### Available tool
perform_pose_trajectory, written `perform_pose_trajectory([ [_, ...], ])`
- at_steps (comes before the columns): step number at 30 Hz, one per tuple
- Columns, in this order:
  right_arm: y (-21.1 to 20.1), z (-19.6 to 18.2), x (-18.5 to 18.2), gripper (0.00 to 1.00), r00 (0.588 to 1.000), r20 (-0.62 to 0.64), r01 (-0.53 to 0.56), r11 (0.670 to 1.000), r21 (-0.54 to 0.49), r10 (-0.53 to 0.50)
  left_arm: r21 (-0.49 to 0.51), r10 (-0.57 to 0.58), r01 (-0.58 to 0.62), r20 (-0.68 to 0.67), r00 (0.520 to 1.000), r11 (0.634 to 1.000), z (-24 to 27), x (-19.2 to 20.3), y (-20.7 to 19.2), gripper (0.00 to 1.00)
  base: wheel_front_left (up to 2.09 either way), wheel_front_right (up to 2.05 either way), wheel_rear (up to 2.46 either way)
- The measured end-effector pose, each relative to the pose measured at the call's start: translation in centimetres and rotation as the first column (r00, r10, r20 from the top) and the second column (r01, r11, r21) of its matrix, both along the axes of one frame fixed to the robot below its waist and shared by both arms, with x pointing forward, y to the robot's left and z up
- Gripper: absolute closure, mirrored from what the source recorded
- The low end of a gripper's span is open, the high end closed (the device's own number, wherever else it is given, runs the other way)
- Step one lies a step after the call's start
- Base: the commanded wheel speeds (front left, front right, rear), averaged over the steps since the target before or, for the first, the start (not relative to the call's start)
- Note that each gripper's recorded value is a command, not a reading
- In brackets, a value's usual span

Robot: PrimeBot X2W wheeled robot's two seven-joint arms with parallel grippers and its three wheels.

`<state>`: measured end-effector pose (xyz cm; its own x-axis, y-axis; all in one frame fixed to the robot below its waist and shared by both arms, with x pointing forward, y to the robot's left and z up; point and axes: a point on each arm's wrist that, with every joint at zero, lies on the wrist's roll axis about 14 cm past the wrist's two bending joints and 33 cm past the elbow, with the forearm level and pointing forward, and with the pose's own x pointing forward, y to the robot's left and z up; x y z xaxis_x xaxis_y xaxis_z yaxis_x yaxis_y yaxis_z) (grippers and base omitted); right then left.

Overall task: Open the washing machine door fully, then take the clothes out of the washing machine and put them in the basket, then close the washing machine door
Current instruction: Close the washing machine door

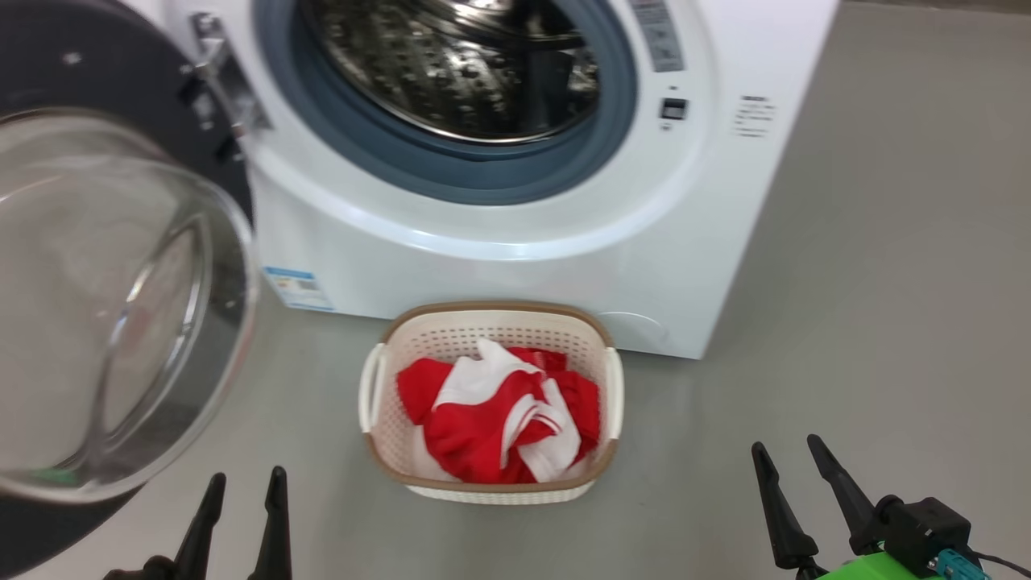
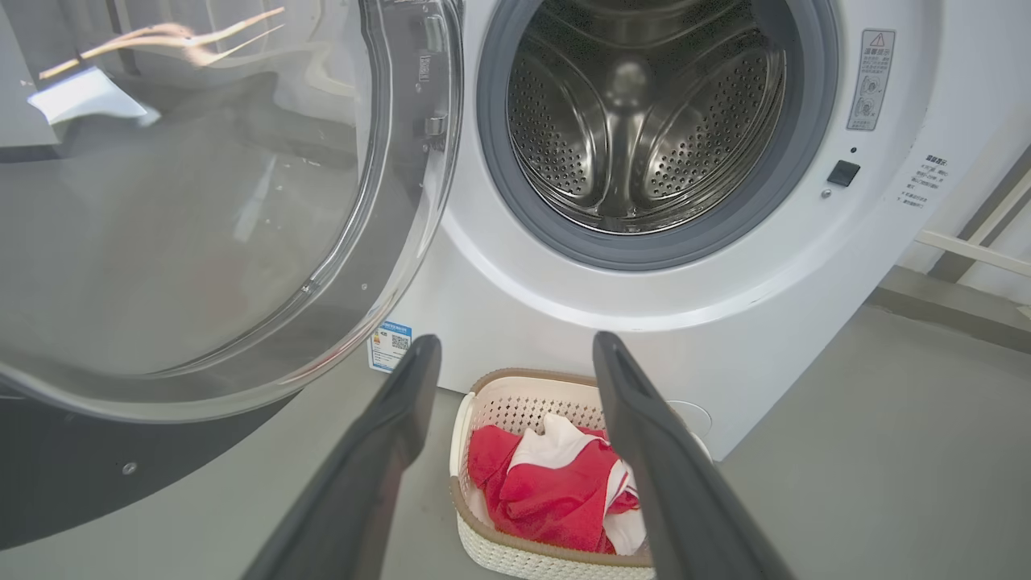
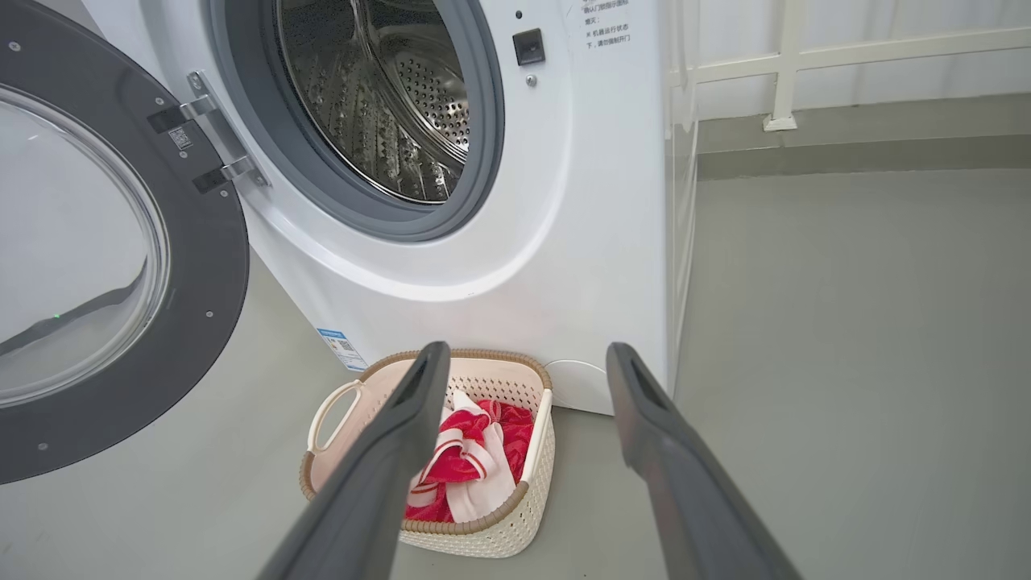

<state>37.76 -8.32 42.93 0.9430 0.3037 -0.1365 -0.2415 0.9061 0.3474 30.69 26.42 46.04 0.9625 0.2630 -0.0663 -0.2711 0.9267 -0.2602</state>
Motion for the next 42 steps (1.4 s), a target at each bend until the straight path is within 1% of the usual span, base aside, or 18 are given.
perform_pose_trajectory([
  [8,4.6,-0.1,0.1,0.00,0.990,0.000,-0.144,0.990,0.001,0.144,-0.026,0.116,-0.116,-0.027,0.993,0.993,-0.8,-4.2,2.1,0.00,0.00,0.00,0.00],
  [13,7.4,0.2,0.0,0.00,0.971,0.012,-0.239,0.971,-0.006,0.239,-0.045,0.185,-0.186,-0.023,0.982,0.981,-0.7,-6.2,3.1,0.00,0.00,0.00,0.00],
  [18,10.3,0.9,-0.2,0.00,0.945,0.036,-0.324,0.946,-0.004,0.324,-0.066,0.266,-0.268,-0.035,0.963,0.961,-1.1,-8.8,4.1,0.00,0.00,0.00,0.00],
  [19,10.3,0.9,-0.2,0.00,0.945,0.036,-0.324,0.946,-0.004,0.324,-0.066,0.266,-0.268,-0.035,0.963,0.961,-1.1,-8.8,4.1,0.00,0.00,0.00,0.00],
  [20,11.1,1.1,-0.3,0.00,0.937,0.041,-0.346,0.938,-0.004,0.346,-0.069,0.283,-0.285,-0.033,0.958,0.956,-1.0,-9.3,4.4,0.00,0.00,0.00,0.00],
  [23,11.8,1.1,-0.3,0.00,0.929,0.043,-0.369,0.930,-0.006,0.369,-0.072,0.299,-0.300,-0.024,0.954,0.951,-0.7,-9.5,4.6,0.00,0.00,0.00,0.00],
  [32,12.2,1.0,-0.7,0.00,0.923,0.038,-0.383,0.924,-0.004,0.383,-0.092,0.324,-0.324,-0.015,0.946,0.942,-0.5,-9.9,4.8,0.00,0.00,0.00,0.00],
  [33,12.2,1.0,-0.7,0.00,0.922,0.038,-0.385,0.923,-0.004,0.385,-0.093,0.323,-0.323,-0.013,0.946,0.942,-0.5,-9.9,4.8,0.48,0.00,0.00,0.00],
  [34,12.3,1.0,-0.8,0.00,0.921,0.039,-0.387,0.922,-0.004,0.387,-0.097,0.324,-0.323,-0.005,0.946,0.941,-0.3,-9.9,4.8,0.68,0.00,0.00,0.00],
  [35,12.3,1.1,-0.8,0.00,0.921,0.040,-0.387,0.922,-0.005,0.387,-0.102,0.330,-0.327,0.007,0.944,0.939,0.0,-9.9,5.0,0.97,0.00,0.00,0.00],
  [36,12.2,1.2,-0.8,0.00,0.922,0.042,-0.385,0.923,-0.005,0.385,-0.103,0.337,-0.333,0.022,0.941,0.937,0.5,-9.9,5.3,1.00,0.00,0.00,0.00],
  [39,12.0,1.5,-0.7,0.00,0.924,0.051,-0.378,0.926,-0.006,0.378,-0.084,0.360,-0.353,0.093,0.928,0.932,2.7,-10.0,6.4,1.00,0.00,0.00,0.00],
  [42,11.6,1.7,-0.6,0.00,0.930,0.055,-0.363,0.932,-0.004,0.362,-0.028,0.348,-0.350,0.201,0.916,0.936,6.3,-9.5,7.4,1.00,0.00,0.00,0.00],
])
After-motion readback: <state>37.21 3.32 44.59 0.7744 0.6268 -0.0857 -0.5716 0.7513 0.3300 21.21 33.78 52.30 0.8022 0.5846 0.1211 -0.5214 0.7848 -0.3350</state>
